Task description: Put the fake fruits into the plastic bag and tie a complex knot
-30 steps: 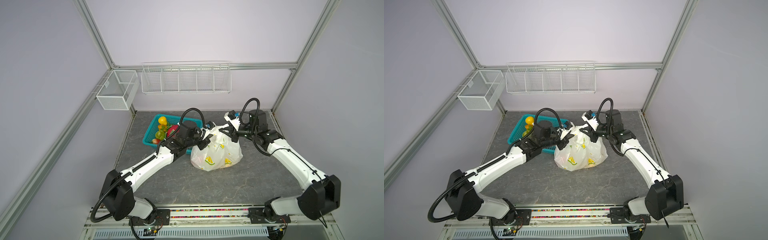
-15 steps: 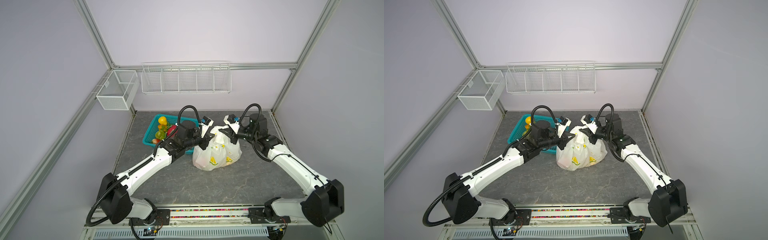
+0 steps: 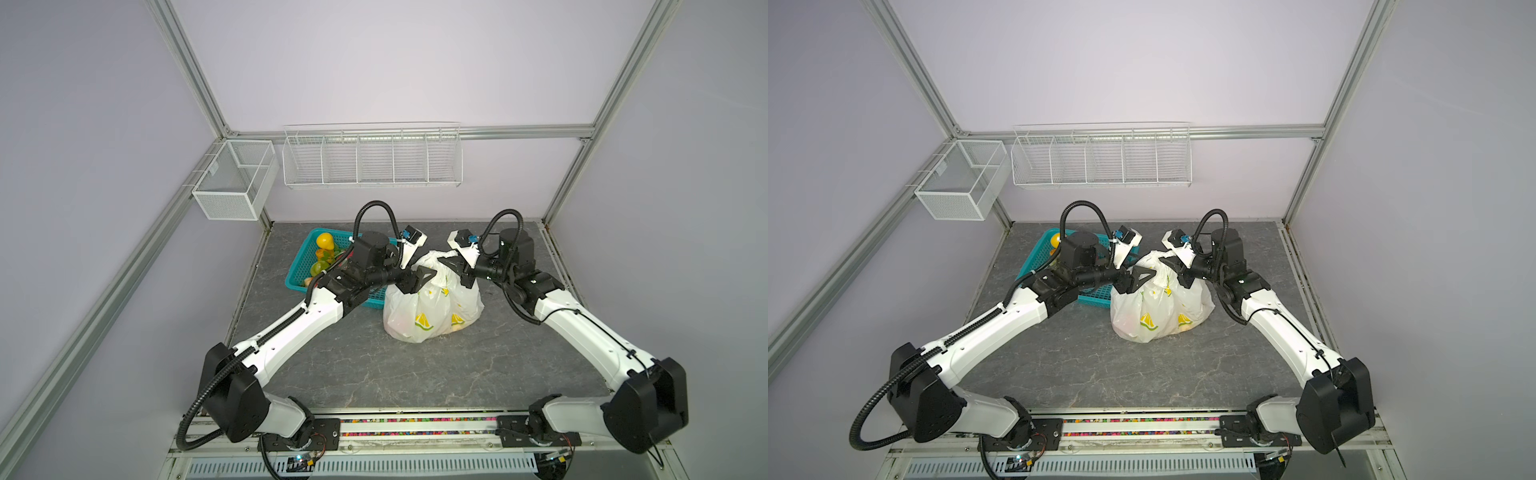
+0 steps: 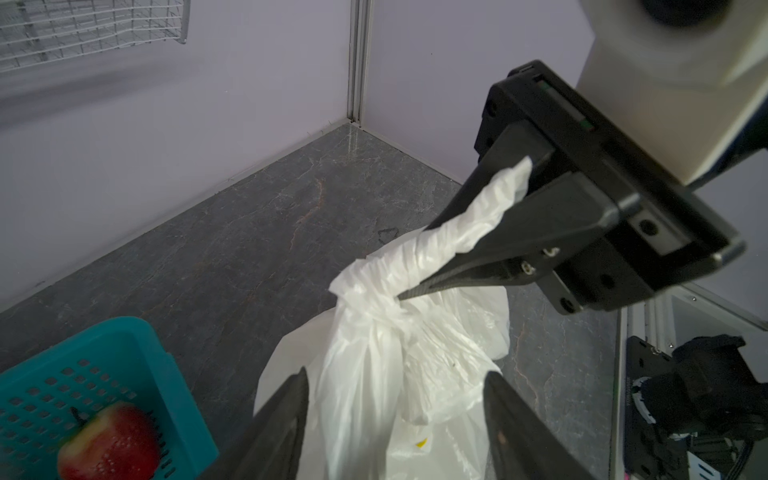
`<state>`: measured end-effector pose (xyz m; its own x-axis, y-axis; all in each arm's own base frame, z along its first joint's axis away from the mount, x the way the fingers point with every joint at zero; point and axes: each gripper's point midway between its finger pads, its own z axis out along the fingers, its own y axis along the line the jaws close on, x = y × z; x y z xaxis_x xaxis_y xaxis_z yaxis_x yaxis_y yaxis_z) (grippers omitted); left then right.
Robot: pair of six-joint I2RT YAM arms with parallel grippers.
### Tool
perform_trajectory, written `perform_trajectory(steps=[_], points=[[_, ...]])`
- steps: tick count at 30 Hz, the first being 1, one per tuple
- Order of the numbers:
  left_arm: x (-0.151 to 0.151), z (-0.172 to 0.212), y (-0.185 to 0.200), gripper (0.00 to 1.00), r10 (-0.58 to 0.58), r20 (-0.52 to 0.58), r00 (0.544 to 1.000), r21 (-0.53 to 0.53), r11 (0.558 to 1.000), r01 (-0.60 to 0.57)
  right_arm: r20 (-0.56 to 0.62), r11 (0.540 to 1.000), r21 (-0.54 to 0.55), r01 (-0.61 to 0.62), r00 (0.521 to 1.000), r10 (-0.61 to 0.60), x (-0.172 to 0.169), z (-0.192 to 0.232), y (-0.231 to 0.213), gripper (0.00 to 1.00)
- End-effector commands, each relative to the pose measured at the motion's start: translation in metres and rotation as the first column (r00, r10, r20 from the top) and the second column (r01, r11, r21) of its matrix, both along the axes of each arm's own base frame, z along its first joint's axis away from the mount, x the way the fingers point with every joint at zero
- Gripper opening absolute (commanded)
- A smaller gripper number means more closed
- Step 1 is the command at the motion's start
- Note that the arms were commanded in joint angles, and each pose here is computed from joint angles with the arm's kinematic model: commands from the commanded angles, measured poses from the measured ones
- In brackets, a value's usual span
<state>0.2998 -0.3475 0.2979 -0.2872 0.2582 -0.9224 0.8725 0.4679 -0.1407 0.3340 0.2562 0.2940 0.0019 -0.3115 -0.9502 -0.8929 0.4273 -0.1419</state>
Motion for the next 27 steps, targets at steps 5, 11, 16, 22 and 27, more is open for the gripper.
perform_trajectory(steps=[5,11,16,22,27], points=[[0.015,-0.009,-0.015,0.7,-0.053,0.034,0.998,0.087,0.995,0.05,0.018,0.999,0.023,-0.034,0.999,0.033,-0.004,0.004,0.006,0.09],[0.025,-0.021,-0.021,0.56,-0.053,0.034,0.998,0.119,0.992,0.049,0.013,0.999,0.03,-0.039,0.999,0.038,-0.004,0.005,0.008,0.09],[0.028,-0.022,-0.027,0.38,-0.063,0.018,0.998,0.099,0.993,0.06,0.004,0.999,0.024,-0.035,0.999,0.035,-0.004,0.002,0.009,0.09],[0.026,-0.021,-0.026,0.16,-0.067,0.025,0.997,0.106,0.992,0.064,0.005,1.0,0.002,-0.002,1.0,0.002,-0.001,-0.001,0.005,0.1],[0.024,-0.02,-0.022,0.01,-0.072,0.043,0.996,0.12,0.991,0.067,0.008,1.0,-0.012,0.014,1.0,-0.014,0.0,-0.002,0.003,0.12]])
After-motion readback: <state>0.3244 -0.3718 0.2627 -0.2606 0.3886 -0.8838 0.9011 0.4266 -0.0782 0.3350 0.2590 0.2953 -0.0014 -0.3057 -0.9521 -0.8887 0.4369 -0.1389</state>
